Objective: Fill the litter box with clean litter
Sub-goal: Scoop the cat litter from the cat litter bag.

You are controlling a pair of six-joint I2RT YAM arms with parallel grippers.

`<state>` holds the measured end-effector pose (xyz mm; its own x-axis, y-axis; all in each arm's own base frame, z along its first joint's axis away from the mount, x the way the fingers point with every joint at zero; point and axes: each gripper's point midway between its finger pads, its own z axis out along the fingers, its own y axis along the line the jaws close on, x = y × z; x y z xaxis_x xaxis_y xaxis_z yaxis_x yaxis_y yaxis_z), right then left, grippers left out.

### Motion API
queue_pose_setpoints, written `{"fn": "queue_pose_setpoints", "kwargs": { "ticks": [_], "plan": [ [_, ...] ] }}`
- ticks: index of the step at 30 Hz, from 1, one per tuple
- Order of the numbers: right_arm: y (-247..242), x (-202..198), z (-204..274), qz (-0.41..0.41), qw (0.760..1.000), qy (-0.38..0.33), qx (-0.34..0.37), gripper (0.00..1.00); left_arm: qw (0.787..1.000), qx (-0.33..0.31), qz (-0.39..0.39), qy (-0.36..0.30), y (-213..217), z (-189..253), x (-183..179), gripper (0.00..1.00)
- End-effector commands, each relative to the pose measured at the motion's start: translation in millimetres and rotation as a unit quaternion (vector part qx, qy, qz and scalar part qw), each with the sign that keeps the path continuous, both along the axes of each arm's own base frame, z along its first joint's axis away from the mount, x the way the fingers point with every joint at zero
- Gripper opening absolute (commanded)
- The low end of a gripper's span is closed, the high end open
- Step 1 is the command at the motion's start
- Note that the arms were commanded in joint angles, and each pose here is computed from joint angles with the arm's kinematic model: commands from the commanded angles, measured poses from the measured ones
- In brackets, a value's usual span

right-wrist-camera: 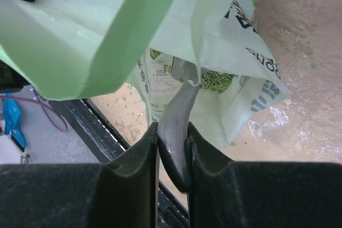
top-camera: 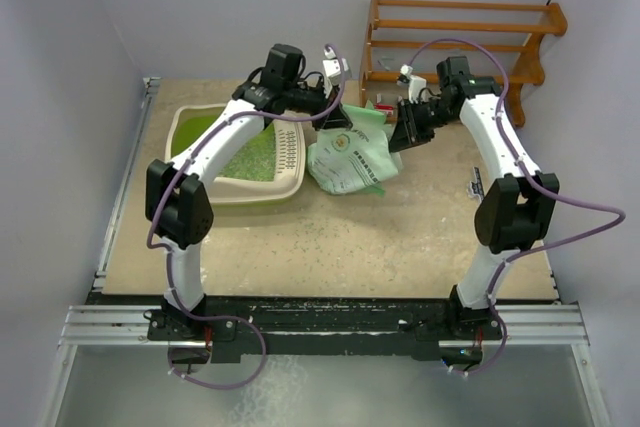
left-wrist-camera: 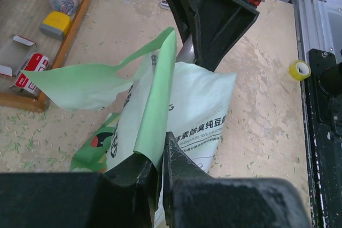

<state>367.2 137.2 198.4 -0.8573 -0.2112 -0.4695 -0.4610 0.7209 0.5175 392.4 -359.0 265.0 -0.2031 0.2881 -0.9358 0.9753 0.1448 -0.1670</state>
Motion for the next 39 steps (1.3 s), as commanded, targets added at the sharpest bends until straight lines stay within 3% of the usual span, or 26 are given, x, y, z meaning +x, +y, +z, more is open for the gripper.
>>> {"fn": "queue_pose_setpoints", "kwargs": {
  "ticks": [1,6,10,14,15,16,17,18,22,32,39],
  "plan": [
    [-18.1,25.8,-6.6,-0.028,0.996,-0.045,-0.078,0.00,0.999,-0.022,-0.016,-0.033,-11.7,33.0,-10.5,0.03],
    [-14.6,17.4,-5.7,-0.021,0.996,-0.052,-0.074,0.00,0.999,0.032,0.020,-0.021,-0.7,-11.5,1.8,0.03],
    [-8.4,4.5,-3.9,-0.009,0.997,-0.050,-0.058,0.00,0.997,0.035,0.043,-0.048,2.8,-22.4,12.9,0.36],
    [-4.3,-5.9,0.9,-0.002,0.997,-0.056,-0.051,0.00,0.994,0.043,0.078,-0.064,10.1,-32.1,29.5,0.50],
    [-2.9,-8.7,1.2,0.001,0.997,-0.056,-0.049,0.00,0.994,0.038,0.079,-0.065,10.2,-33.0,32.0,0.49],
    [-2.2,-11.4,-0.1,0.003,0.997,-0.054,-0.048,0.00,0.995,0.032,0.074,-0.061,9.5,-34.3,32.9,0.40],
    [-1.9,-13.3,-1.4,0.005,0.997,-0.052,-0.049,0.00,0.996,0.027,0.067,-0.051,7.9,-37.0,33.6,0.08],
    [-1.4,-15.2,-2.7,0.005,0.998,-0.049,-0.048,0.00,0.997,0.019,0.059,-0.037,7.2,-37.7,33.5,0.04],
    [-2.1,-16.2,-11.3,0.005,0.998,-0.043,-0.054,0.00,1.000,0.006,0.022,0.002,0.4,-25.7,22.9,0.03],
    [-7.4,23.4,-36.9,-0.011,0.995,-0.030,-0.096,0.00,1.000,-0.004,-0.010,-0.025,9.6,-2.6,-4.7,0.03],
    [-15.3,40.4,-56.3,-0.023,0.990,-0.014,-0.138,0.00,0.998,-0.030,0.004,-0.048,13.7,19.3,-4.3,0.03]
  ]
}}
